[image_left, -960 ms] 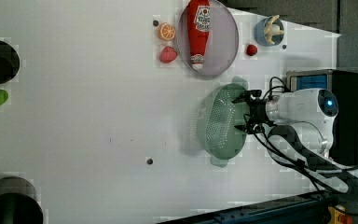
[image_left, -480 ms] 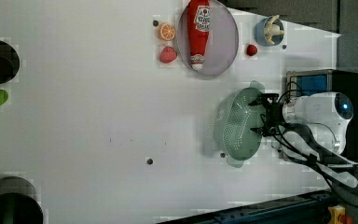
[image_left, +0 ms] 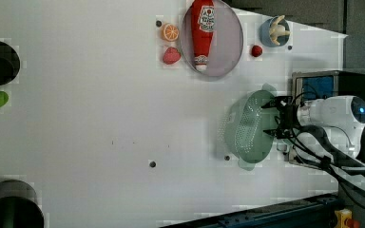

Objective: Drag strainer left to right.

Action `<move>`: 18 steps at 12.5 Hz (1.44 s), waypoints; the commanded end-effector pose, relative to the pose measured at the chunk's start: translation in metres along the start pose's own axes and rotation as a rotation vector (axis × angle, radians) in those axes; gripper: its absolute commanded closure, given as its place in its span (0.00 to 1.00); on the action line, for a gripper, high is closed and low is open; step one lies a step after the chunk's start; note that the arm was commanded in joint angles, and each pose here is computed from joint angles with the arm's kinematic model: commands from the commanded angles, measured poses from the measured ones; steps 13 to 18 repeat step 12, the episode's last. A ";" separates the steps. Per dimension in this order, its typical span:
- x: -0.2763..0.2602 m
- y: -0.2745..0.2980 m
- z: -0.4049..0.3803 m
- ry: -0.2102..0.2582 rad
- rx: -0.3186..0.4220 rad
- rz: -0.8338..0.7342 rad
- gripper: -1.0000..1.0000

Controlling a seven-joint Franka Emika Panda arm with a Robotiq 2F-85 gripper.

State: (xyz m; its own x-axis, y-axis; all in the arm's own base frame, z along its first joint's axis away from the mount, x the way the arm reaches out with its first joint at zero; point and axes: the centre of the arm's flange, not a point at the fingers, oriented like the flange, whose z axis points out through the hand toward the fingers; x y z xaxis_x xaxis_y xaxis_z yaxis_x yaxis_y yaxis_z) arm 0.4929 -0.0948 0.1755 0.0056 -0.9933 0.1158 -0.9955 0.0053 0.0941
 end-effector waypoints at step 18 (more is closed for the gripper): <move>-0.019 0.057 -0.401 -0.067 0.097 -0.716 0.00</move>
